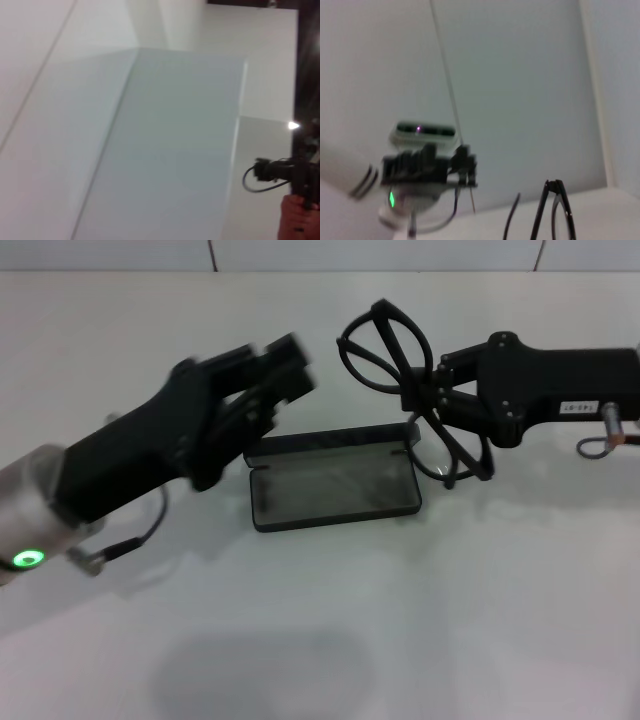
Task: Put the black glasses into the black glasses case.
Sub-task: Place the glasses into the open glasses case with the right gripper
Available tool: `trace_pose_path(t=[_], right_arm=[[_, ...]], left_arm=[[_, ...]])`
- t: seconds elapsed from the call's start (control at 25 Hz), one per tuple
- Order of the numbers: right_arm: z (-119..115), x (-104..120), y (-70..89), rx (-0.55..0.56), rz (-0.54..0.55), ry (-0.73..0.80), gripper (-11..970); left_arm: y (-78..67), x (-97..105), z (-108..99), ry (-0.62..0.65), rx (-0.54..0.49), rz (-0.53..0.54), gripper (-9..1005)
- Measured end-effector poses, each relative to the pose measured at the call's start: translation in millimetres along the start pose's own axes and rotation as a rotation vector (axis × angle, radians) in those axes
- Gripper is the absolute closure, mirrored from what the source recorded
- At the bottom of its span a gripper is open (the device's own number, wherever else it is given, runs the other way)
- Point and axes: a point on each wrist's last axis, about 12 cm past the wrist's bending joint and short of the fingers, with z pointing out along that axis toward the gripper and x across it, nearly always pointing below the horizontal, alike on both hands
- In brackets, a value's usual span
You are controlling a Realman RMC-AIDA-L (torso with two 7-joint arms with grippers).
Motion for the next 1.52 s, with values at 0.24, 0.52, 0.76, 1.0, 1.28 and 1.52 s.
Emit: trace_pose_path(t=[0.24, 0.52, 0.76, 1.0, 1.28, 1.52], right_arm=[[8.3, -26.4, -8.8, -0.084, -0.219, 0.271, 793], [59.8, -50.1, -13.3, -0.243, -0.376, 0.581, 790], [98.7, -34.3, -13.8, -0.243, -0.453, 0.722, 788], [111.2, -26.7, -16.1, -0.196, -0.512, 0.734, 785], [121.8, -12.0, -14.5, -0.151, -0.617, 0.744, 782], [126.8, -16.3, -16.8, -0.123, -0.667, 0.711, 780]], left_arm=[[-6.7, 2.4, -37.2, 0.047, -0.129, -0.019, 699], [-8.9, 14.9, -45.9, 0.088, -0.206, -0.052, 528], [-9.6, 21.9, -45.3, 0.092, -0.235, -0.07, 367], [-11.8, 22.2, -52.9, 0.095, -0.26, -0.084, 374], [-14.7, 17.0, -67.6, 0.094, -0.299, -0.105, 375], [-14.2, 17.2, -69.0, 0.095, -0.31, -0.111, 375]])
